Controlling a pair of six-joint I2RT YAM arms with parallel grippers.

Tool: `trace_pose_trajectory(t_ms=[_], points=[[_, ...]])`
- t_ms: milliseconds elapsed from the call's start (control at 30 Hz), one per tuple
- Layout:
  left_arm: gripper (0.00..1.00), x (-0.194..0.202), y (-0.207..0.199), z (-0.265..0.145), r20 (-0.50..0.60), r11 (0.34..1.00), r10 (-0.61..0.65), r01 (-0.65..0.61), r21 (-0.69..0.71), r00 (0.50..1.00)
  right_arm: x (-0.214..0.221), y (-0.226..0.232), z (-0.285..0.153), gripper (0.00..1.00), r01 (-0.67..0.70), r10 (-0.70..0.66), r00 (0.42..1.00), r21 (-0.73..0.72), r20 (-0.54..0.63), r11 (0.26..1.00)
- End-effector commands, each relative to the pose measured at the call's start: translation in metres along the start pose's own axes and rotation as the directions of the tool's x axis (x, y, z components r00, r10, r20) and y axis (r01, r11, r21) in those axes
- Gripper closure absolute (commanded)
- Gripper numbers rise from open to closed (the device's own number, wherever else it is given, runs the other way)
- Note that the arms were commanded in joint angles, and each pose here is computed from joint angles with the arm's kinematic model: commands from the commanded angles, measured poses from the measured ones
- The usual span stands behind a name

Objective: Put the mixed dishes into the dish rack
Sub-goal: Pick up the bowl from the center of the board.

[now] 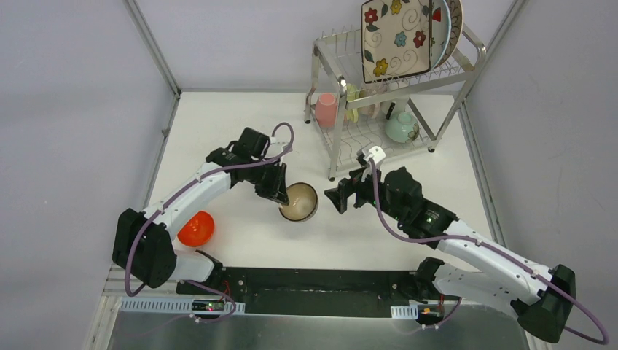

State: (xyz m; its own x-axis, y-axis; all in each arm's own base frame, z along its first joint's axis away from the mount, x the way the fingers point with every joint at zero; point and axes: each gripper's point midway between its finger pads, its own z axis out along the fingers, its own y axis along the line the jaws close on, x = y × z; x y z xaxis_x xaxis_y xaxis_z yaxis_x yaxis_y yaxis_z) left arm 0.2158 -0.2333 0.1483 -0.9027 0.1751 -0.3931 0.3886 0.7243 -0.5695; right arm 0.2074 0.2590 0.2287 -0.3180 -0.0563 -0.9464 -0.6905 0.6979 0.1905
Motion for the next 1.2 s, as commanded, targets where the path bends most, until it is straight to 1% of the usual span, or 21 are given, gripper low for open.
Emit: trace_pose_trajectory(t_ms=[0, 133, 167, 233, 333, 400, 433, 500, 567, 633, 733, 867, 933, 1067, 1167], points=[[1.0, -0.018, -0.021, -0.029, 0.073, 0.992, 0.063, -0.07, 0.102, 0.995, -0.035, 0.012, 0.001, 0.0, 0.1, -0.095, 0.991, -0.056, 0.092, 0.993], [1.0, -0.018, -0.016, -0.035, 0.083, 0.991, 0.048, -0.057, 0.121, 0.995, -0.03, -0.001, 0.008, 0.0, -0.037, 0.034, 0.99, 0.023, 0.138, 0.999], [1.0, -0.018, -0.014, -0.035, 0.084, 0.991, 0.042, -0.052, 0.121, 0.996, -0.029, 0.0, 0.009, 0.0, -0.043, 0.041, 0.987, 0.009, 0.154, 0.999], [1.0, -0.017, -0.008, -0.035, 0.084, 0.992, 0.032, -0.042, 0.118, 0.996, -0.027, 0.006, 0.01, 0.0, 0.048, -0.041, 0.984, -0.038, 0.172, 0.998], [1.0, -0.015, -0.001, -0.034, 0.08, 0.994, 0.019, -0.028, 0.108, 0.997, -0.019, 0.018, 0.011, 0.08, 0.156, -0.141, 0.98, -0.109, 0.141, 0.982], [1.0, -0.014, 0.002, -0.034, 0.08, 0.994, 0.017, -0.025, 0.104, 0.997, -0.011, 0.028, 0.013, 0.17, 0.295, -0.274, 0.952, -0.172, 0.136, 0.94], [1.0, -0.014, 0.003, -0.033, 0.078, 0.995, 0.015, -0.022, 0.101, 0.997, -0.006, 0.034, 0.013, 0.19, 0.365, -0.342, 0.929, -0.199, 0.143, 0.91], [1.0, -0.015, 0.004, -0.033, 0.079, 0.995, 0.01, -0.018, 0.1, 0.997, 0.001, 0.049, 0.011, 0.19, 0.505, -0.476, 0.863, -0.239, 0.17, 0.829], [1.0, -0.014, 0.005, -0.033, 0.077, 0.994, 0.005, -0.013, 0.104, 0.997, 0.004, 0.055, 0.01, 0.16, 0.611, -0.582, 0.792, -0.249, 0.186, 0.752], [1.0, -0.013, 0.005, -0.033, 0.073, 0.994, 0.0, -0.008, 0.111, 0.997, 0.01, 0.061, 0.009, 0.04, 0.711, -0.686, 0.701, -0.275, 0.197, 0.647], [1.0, -0.013, -0.002, -0.034, 0.062, 0.989, -0.012, 0.002, 0.148, 0.998, 0.014, 0.066, 0.011, 0.02, 0.818, -0.788, 0.57, -0.257, 0.232, 0.515], [1.0, -0.011, -0.011, -0.034, 0.034, 0.979, -0.048, 0.04, 0.201, 0.998, 0.012, 0.077, 0.008, 0.01, 0.906, -0.849, 0.415, -0.236, 0.326, 0.352], [1.0, -0.007, -0.017, -0.033, 0.004, 0.969, -0.073, 0.07, 0.238, 0.997, 0.01, 0.082, 0.008, 0.02, 0.934, -0.865, 0.346, -0.22, 0.362, 0.282], [1.0, -0.002, -0.024, -0.033, -0.044, 0.951, -0.113, 0.121, 0.284, 0.993, 0.008, 0.09, 0.011, 0.02, 0.972, -0.884, 0.224, -0.155, 0.41, 0.174], [1.0, 0.0, -0.024, -0.032, -0.059, 0.947, -0.131, 0.142, 0.288, 0.99, 0.012, 0.095, 0.014, 0.03, 0.986, -0.892, 0.151, -0.132, 0.426, 0.104]])
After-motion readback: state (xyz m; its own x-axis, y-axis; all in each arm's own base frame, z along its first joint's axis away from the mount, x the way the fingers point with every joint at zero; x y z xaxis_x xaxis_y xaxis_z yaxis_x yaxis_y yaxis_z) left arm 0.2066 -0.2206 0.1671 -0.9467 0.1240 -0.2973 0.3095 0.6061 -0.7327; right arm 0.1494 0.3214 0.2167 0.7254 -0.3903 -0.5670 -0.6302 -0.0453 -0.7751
